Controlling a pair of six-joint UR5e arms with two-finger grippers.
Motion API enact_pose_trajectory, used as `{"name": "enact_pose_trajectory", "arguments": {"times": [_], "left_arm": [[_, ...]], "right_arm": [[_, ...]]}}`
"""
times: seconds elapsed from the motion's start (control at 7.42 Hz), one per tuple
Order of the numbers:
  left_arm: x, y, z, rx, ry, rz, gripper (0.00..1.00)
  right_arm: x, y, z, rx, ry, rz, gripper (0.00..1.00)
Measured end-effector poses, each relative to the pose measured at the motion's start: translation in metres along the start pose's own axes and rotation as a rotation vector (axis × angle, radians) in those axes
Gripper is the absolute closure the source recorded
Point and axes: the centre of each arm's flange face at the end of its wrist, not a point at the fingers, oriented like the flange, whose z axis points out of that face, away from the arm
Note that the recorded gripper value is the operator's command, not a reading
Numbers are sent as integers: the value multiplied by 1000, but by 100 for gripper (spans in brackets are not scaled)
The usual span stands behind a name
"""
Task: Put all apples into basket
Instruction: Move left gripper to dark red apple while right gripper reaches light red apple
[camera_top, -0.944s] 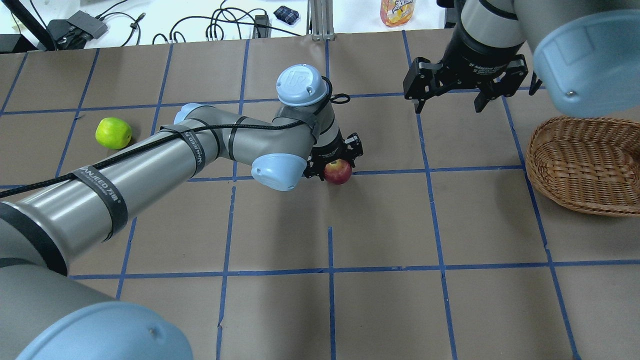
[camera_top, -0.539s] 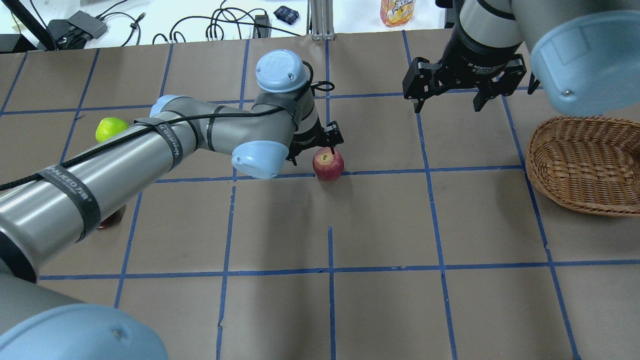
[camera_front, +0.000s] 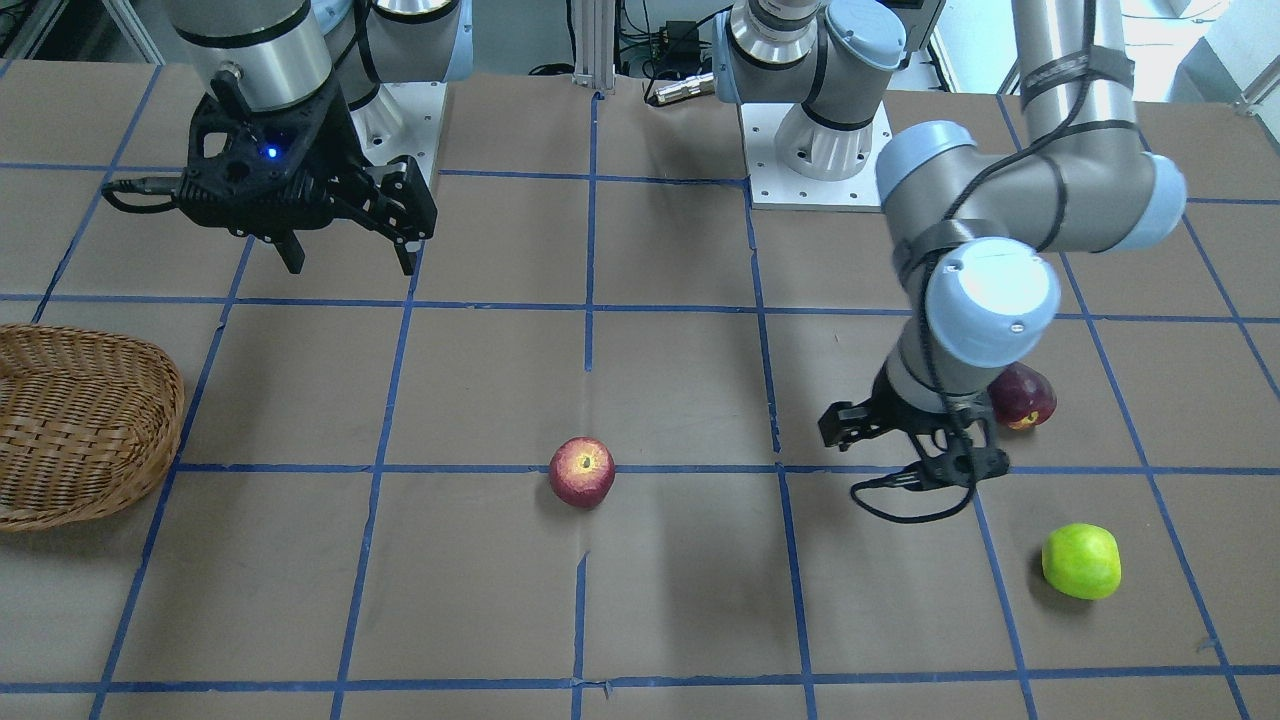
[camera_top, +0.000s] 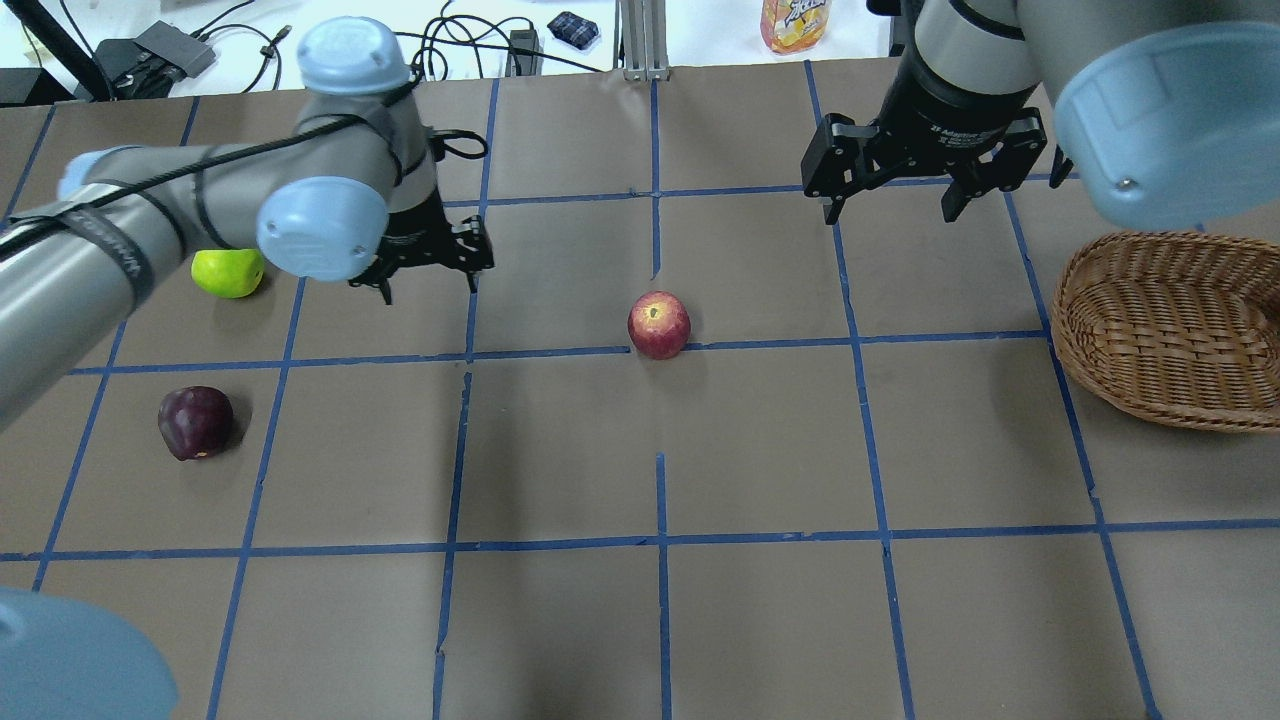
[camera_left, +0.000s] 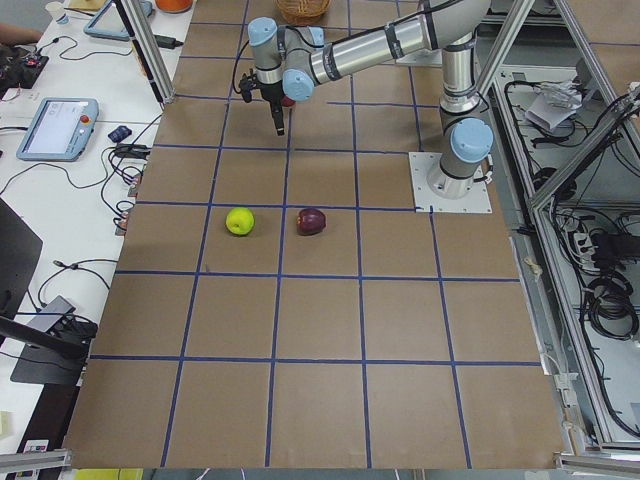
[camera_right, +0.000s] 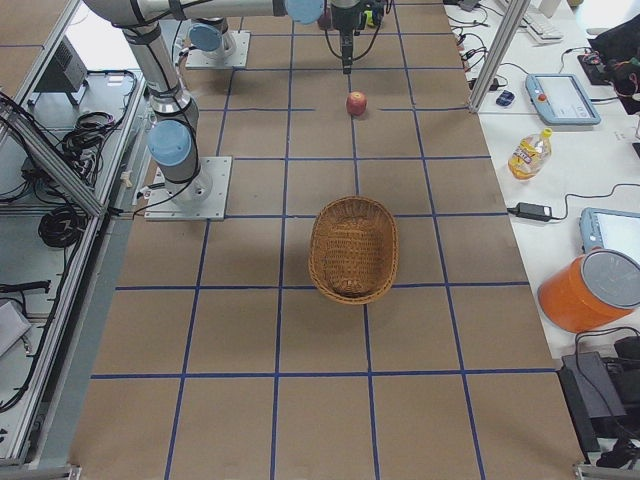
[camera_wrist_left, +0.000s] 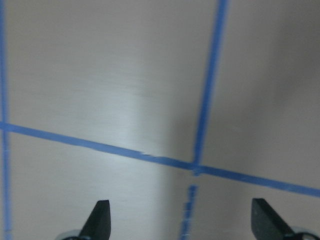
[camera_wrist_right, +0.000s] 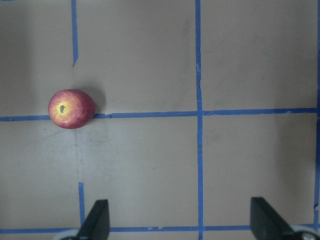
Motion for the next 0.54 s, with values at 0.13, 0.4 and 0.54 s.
{"name": "enact_pose_trajectory", "arguments": {"times": [0.13, 0.4, 0.54], "left_arm": [[-68, -5, 11, -29, 30, 29, 0], [-170, 4, 47, -78, 119, 85, 0], [-194, 10, 66, -105, 144, 99, 0]], "right_arm": [[-15, -13, 24, -7, 1, 6, 0], [-75, -35, 95, -7, 3, 21, 0], [-105, -44, 134, 6, -3, 65, 0]]}}
